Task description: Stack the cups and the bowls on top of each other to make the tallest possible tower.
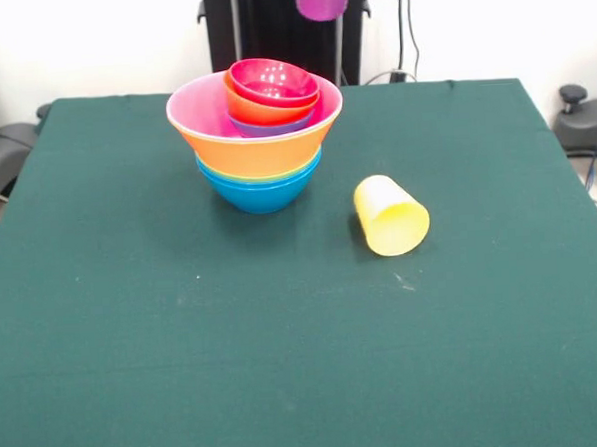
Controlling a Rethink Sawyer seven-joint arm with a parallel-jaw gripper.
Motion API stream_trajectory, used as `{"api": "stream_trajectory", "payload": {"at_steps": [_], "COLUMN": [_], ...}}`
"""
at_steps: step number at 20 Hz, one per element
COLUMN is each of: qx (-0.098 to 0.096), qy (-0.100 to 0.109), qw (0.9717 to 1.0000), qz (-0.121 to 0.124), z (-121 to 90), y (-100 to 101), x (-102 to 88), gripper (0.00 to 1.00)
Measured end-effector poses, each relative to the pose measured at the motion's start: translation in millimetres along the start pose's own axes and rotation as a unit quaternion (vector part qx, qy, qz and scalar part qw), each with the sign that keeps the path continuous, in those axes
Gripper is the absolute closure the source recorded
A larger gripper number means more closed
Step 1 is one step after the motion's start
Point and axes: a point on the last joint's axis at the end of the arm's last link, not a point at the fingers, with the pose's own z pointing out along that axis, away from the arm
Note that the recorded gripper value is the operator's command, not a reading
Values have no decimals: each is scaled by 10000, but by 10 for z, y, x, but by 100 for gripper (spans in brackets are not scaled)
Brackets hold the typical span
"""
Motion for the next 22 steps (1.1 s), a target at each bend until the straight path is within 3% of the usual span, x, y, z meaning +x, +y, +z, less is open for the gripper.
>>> {"api": "stream_trajectory", "payload": {"at_steps": [7, 14, 22], "qx": [28, 26, 81], "qy": [117, 148, 140], "qw": [9998, 9995, 9951], "qz": [-165, -287, -970], "z": [113, 163, 365], "y": [-326, -448, -552], "x": [187, 265, 431], "gripper": [100, 100, 100]}}
